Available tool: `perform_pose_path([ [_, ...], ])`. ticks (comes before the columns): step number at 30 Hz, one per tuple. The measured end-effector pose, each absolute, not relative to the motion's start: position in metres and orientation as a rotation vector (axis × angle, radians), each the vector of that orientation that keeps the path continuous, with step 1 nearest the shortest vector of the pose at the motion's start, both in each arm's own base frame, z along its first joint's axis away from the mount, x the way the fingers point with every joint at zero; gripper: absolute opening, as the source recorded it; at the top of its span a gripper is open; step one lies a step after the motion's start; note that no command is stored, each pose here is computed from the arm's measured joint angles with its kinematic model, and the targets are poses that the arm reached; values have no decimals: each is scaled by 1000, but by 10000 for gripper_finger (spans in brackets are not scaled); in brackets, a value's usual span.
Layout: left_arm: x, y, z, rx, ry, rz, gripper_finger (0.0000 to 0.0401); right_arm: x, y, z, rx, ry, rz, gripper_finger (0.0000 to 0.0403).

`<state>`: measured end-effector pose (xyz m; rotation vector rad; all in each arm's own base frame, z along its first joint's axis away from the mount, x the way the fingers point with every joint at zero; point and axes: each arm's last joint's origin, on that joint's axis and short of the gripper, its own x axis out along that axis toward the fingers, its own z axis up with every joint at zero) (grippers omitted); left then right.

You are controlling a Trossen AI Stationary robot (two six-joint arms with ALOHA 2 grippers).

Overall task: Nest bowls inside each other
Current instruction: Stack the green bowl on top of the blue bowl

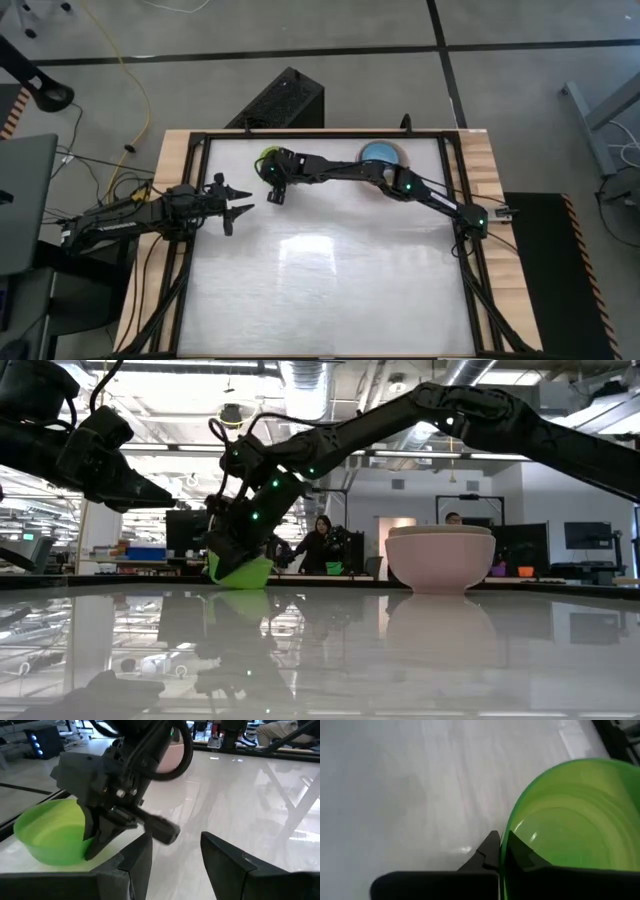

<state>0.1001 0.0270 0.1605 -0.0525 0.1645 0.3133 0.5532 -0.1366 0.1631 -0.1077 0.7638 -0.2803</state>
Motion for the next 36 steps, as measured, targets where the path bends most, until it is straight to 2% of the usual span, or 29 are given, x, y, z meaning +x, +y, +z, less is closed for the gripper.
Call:
perform_pose_path([
  [7, 100, 27, 161, -53, 164, 313, 158, 546, -132, 194, -42, 776, -226, 7],
  [9, 100, 27, 161, -52, 164, 313, 158, 537, -130, 215, -31, 794, -227, 6],
  [16, 100, 27, 161, -52, 162, 315, 158, 481, -134, 310, -4, 824, -260, 5],
  [22, 100, 27, 161, -53, 165, 313, 158, 419, -147, 362, 76, 932, -325, 4],
  [29, 100, 27, 161, -52, 165, 314, 158, 354, -146, 372, 192, 1048, -404, 4],
  [36, 100, 27, 160, -53, 165, 314, 158, 287, -121, 348, 254, 945, -550, 4],
])
